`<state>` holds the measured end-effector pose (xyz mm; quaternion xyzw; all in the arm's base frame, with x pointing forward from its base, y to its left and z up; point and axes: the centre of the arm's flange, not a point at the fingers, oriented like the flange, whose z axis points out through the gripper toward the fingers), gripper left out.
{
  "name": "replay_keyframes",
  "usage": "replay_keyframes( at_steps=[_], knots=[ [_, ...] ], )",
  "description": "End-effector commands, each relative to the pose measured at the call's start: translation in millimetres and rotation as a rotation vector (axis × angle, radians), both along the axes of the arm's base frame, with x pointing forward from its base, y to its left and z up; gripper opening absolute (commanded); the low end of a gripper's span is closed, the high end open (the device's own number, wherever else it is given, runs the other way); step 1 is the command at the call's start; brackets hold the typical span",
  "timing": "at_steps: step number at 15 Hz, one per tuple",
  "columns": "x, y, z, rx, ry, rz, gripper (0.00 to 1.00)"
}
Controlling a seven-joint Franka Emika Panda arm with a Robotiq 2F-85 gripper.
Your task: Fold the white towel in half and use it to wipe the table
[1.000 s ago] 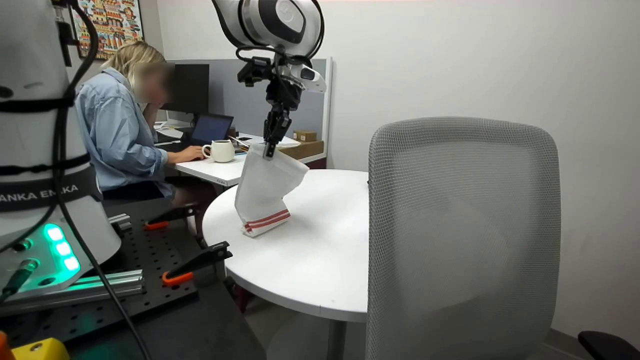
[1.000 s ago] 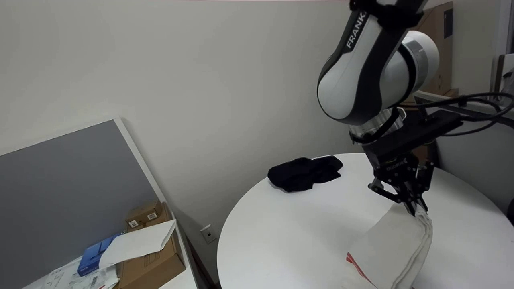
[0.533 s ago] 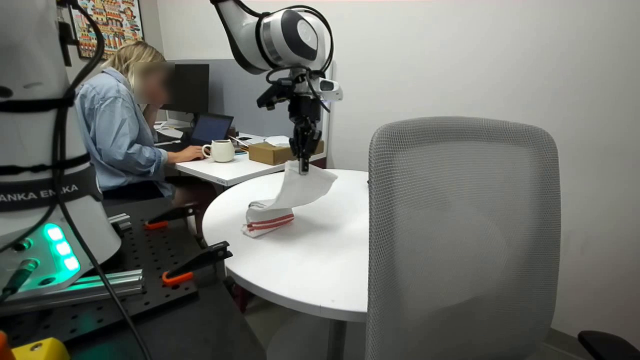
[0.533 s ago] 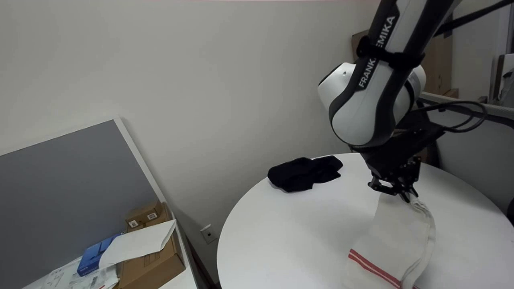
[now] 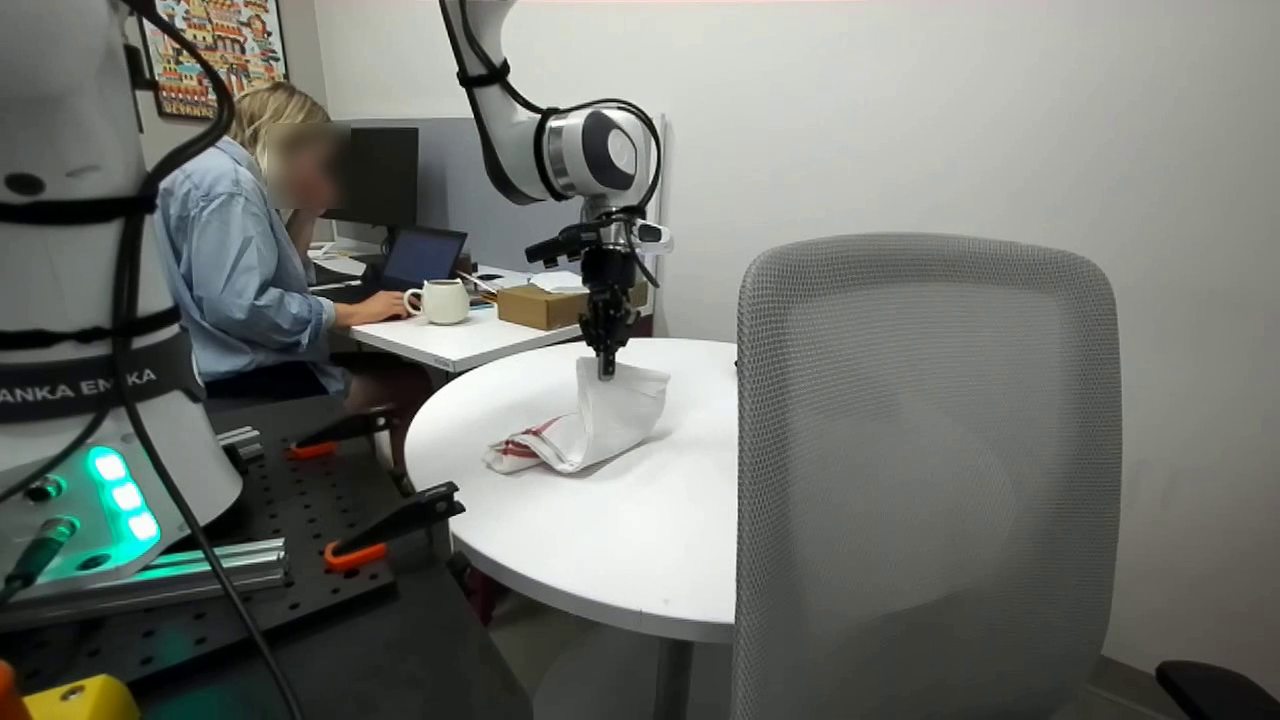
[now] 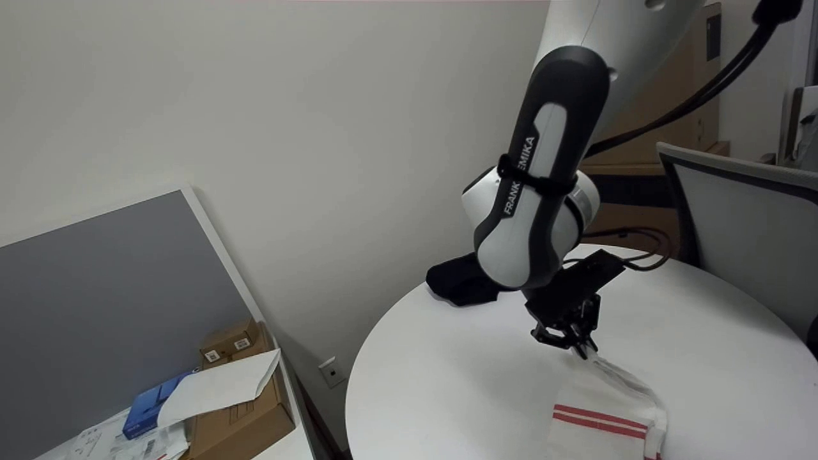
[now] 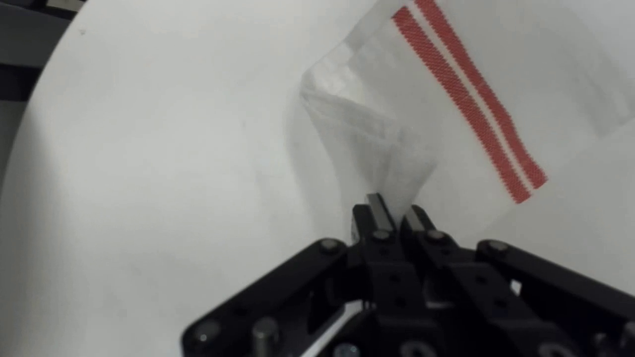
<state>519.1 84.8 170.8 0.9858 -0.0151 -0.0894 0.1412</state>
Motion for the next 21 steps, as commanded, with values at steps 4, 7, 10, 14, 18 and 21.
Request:
replay_keyframes(
  at_steps=[4,7,10,14,18,21],
  knots=[
    [-33.6,51.2,-18.1,0.134,0.159,0.129,0.06],
    [-51.0,55.1,-20.5,0.137,0.214,0.128,0.06],
    [-70.5,46.9,-27.4,0.125,0.297,0.105,0.32],
    [-83.9,43.0,-31.3,0.124,0.351,0.078,0.59],
    [-87.7,44.3,-23.9,0.110,0.316,0.108,0.88],
    [-82.5,41.7,-5.8,0.171,0.248,0.197,1.00]
  ],
)
